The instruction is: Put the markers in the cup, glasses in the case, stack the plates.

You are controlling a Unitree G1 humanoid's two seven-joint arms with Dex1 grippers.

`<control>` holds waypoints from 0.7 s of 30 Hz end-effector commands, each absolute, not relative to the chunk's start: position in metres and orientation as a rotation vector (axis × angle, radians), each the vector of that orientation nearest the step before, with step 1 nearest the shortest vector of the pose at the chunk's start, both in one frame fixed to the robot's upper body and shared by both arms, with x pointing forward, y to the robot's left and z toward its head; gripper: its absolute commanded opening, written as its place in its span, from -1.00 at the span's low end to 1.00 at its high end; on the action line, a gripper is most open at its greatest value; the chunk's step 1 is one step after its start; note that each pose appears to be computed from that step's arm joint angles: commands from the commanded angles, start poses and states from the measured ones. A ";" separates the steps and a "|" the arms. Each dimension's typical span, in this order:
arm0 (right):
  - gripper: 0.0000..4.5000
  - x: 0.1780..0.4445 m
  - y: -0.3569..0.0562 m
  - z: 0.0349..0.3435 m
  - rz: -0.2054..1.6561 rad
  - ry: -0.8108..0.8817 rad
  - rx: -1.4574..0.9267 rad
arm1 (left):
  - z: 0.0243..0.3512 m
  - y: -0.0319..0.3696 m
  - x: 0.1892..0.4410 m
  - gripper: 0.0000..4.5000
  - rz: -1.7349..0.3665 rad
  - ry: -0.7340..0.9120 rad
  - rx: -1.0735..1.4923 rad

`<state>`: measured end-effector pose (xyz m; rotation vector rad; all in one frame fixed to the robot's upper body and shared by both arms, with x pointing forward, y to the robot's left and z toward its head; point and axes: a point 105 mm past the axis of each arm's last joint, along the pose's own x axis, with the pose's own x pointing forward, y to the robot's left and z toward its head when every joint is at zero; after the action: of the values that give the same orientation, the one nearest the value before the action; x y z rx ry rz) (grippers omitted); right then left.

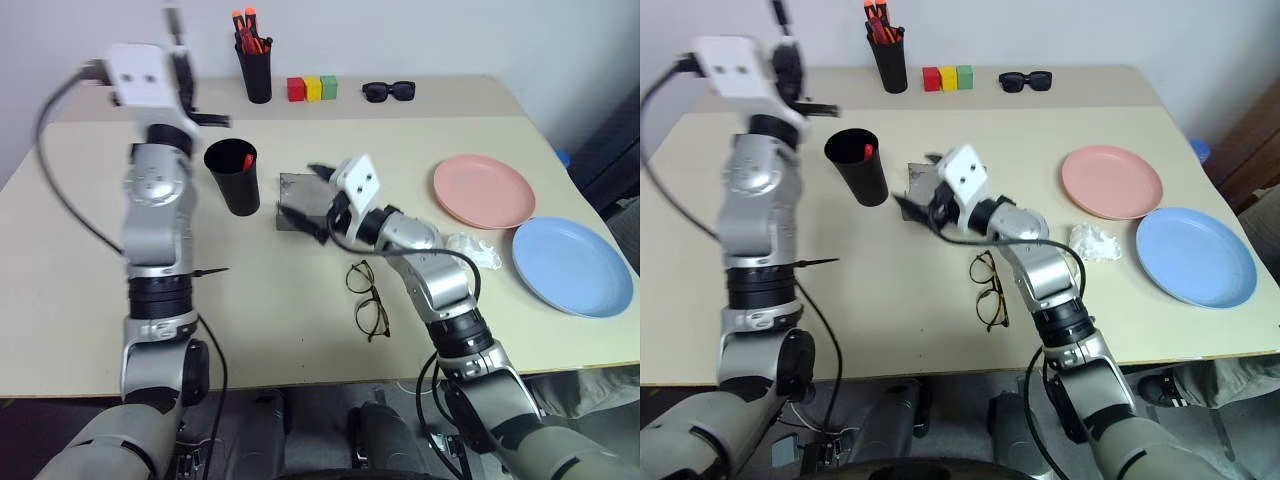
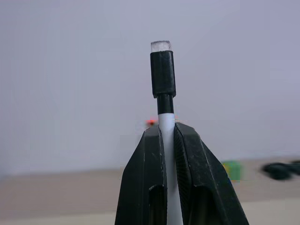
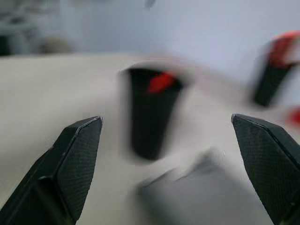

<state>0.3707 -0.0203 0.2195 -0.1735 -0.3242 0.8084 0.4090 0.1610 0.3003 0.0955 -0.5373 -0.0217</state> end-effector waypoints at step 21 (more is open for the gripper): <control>1.00 0.372 -0.031 0.228 0.699 -0.372 -0.134 | 0.259 0.172 0.406 -0.98 0.132 -0.559 0.141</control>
<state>0.3770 -0.0369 0.2098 -0.1342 -0.3025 0.6836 0.4130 0.1755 0.2475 0.1361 -0.5082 0.1312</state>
